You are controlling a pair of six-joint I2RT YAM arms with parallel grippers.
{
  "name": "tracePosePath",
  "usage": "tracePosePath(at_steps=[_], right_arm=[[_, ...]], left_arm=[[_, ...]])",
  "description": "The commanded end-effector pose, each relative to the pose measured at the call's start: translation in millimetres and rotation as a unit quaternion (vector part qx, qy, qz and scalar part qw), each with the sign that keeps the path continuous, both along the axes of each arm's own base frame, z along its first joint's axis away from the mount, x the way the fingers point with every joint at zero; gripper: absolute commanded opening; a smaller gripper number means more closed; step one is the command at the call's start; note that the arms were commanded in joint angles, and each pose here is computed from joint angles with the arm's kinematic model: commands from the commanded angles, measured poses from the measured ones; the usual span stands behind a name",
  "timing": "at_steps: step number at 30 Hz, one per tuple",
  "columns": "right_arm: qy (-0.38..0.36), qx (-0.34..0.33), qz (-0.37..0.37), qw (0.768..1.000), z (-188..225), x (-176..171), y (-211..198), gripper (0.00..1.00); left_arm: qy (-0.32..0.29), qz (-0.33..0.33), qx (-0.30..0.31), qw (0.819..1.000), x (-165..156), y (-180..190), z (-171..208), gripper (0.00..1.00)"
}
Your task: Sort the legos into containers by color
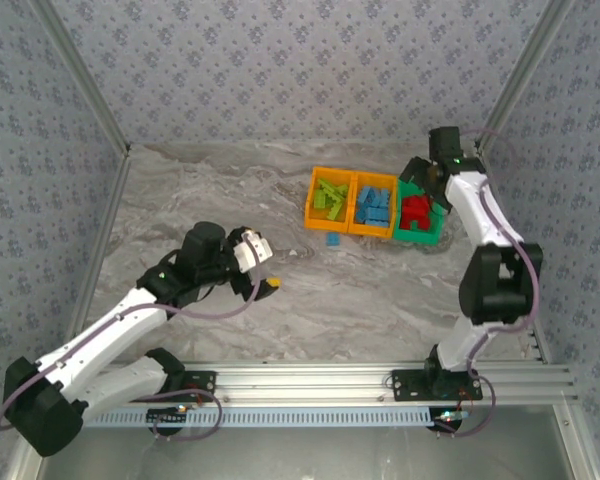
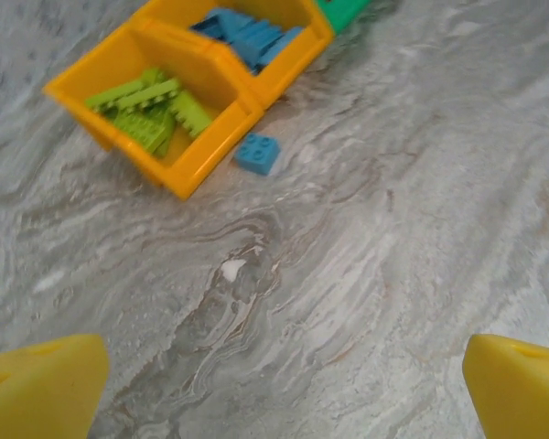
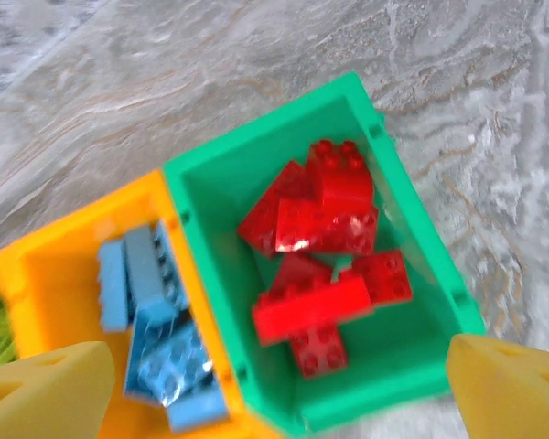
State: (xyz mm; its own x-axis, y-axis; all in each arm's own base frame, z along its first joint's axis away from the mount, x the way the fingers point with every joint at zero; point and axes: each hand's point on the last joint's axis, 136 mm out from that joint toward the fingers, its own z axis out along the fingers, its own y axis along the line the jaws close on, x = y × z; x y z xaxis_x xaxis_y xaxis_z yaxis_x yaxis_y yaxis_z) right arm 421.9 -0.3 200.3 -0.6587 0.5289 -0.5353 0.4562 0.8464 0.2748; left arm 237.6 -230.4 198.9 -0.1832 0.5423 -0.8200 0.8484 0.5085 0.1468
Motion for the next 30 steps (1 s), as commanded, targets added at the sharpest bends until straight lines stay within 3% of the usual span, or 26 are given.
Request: tracePosePath(at_steps=[1, 3, 6, 8, 12, 15, 21, 30], right_arm=[[-0.035, 0.048, 0.061, 0.996, 33.0, -55.6, 31.9, 0.97], [-0.060, 0.076, 0.113, 0.989, 48.9, -94.6, 56.4, 0.98], [-0.066, 0.104, 0.172, 0.977, 48.4, -155.6, 83.0, 0.99], [-0.062, 0.121, 0.217, 0.967, 43.5, -191.8, 103.3, 1.00], [-0.029, 0.148, 0.263, 0.953, 25.3, -247.3, 127.5, 1.00], [-0.024, 0.144, 0.271, 0.951, 19.1, -265.5, 133.1, 1.00], [-0.027, 0.105, 0.264, 0.958, 14.2, -269.4, 128.8, 1.00], [-0.027, 0.092, 0.235, 0.967, 4.3, -275.5, 111.3, 1.00]], left_arm=[[0.053, 0.193, -0.095, 0.975, 45.6, 13.2, 40.1, 0.99], [0.106, 0.332, -0.124, 0.929, 65.3, 35.3, 33.0, 0.92], [0.175, 0.405, -0.155, 0.884, 75.7, 31.5, 9.7, 0.83], [0.209, 0.416, -0.162, 0.870, 79.3, 13.4, -2.8, 0.81], [0.214, 0.406, -0.137, 0.878, 85.4, -46.3, -21.1, 0.84], [0.237, 0.419, -0.127, 0.867, 94.5, -86.3, -42.8, 0.85], [0.239, 0.452, -0.120, 0.851, 125.8, -133.5, -93.5, 0.82], [0.246, 0.420, -0.080, 0.870, 147.3, -171.9, -144.6, 0.79]])
